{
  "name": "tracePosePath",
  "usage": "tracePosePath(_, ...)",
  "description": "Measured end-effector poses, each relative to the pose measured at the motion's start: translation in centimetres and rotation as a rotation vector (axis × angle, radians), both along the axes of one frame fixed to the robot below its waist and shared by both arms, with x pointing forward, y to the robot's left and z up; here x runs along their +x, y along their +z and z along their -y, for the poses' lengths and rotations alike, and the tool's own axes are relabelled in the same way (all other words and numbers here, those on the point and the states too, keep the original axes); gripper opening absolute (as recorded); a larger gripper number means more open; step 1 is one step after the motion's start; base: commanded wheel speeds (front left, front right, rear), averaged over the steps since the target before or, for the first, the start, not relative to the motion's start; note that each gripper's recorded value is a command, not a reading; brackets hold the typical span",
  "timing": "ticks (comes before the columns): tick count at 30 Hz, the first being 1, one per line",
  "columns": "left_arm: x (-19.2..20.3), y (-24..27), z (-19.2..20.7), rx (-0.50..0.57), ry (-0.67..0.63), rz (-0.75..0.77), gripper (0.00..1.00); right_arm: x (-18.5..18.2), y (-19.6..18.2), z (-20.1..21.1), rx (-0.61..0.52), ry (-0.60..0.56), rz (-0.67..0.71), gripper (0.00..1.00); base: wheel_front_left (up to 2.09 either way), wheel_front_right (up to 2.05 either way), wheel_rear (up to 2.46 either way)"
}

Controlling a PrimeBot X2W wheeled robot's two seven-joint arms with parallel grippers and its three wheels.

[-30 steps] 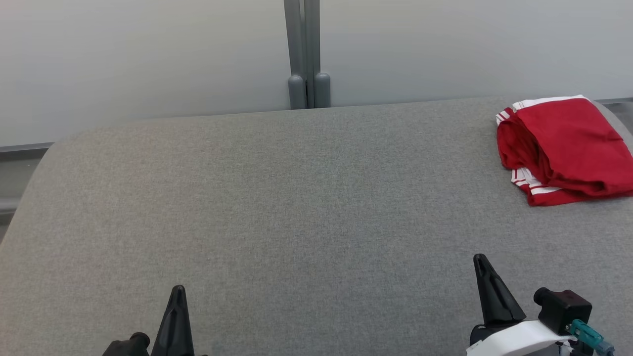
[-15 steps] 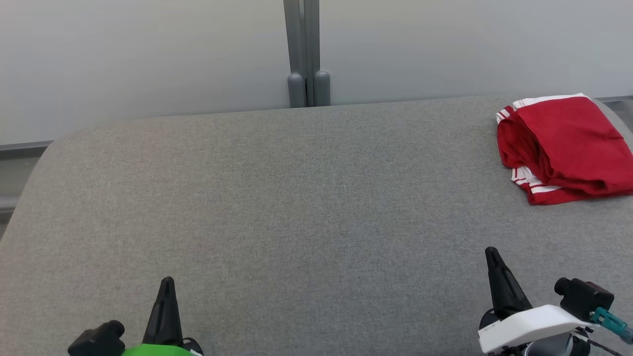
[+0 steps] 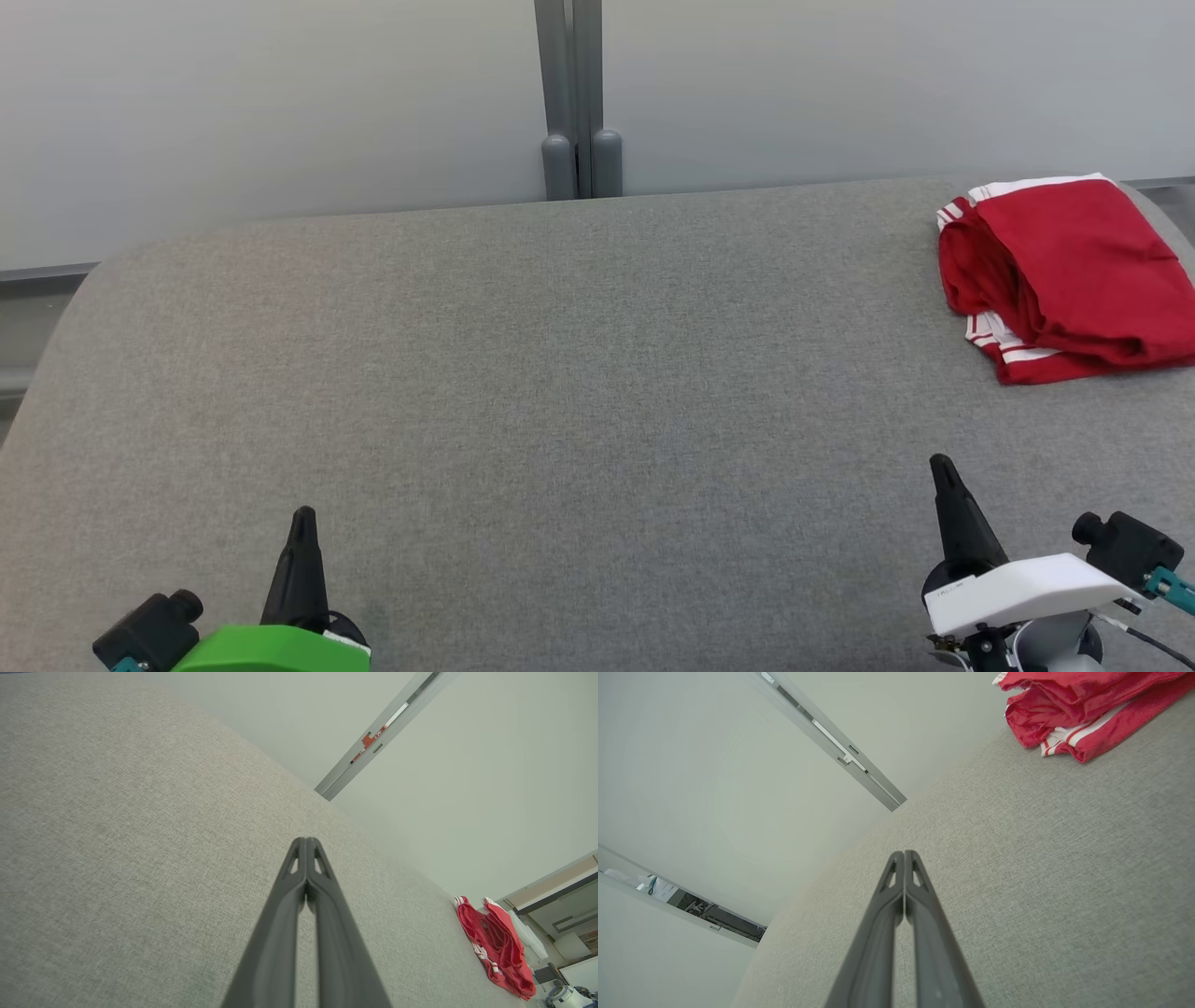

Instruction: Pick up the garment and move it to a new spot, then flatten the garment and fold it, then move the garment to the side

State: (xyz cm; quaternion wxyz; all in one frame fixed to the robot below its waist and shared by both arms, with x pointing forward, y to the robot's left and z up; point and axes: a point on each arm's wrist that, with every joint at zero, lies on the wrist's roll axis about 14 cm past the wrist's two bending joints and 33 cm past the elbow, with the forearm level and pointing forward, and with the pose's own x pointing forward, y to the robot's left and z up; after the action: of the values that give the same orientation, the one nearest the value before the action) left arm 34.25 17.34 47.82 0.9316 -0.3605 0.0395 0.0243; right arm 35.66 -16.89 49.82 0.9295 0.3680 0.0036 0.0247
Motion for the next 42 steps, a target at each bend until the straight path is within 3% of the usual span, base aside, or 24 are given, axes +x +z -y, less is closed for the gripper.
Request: tracePosePath(42, 2.5, 0.8, -1.4, -0.480, 0.029, 0.009, 0.00, 1.8, 0.1, 2.0, 0.462, -0.042, -0.047, 0.00, 0.00, 0.00, 0.00)
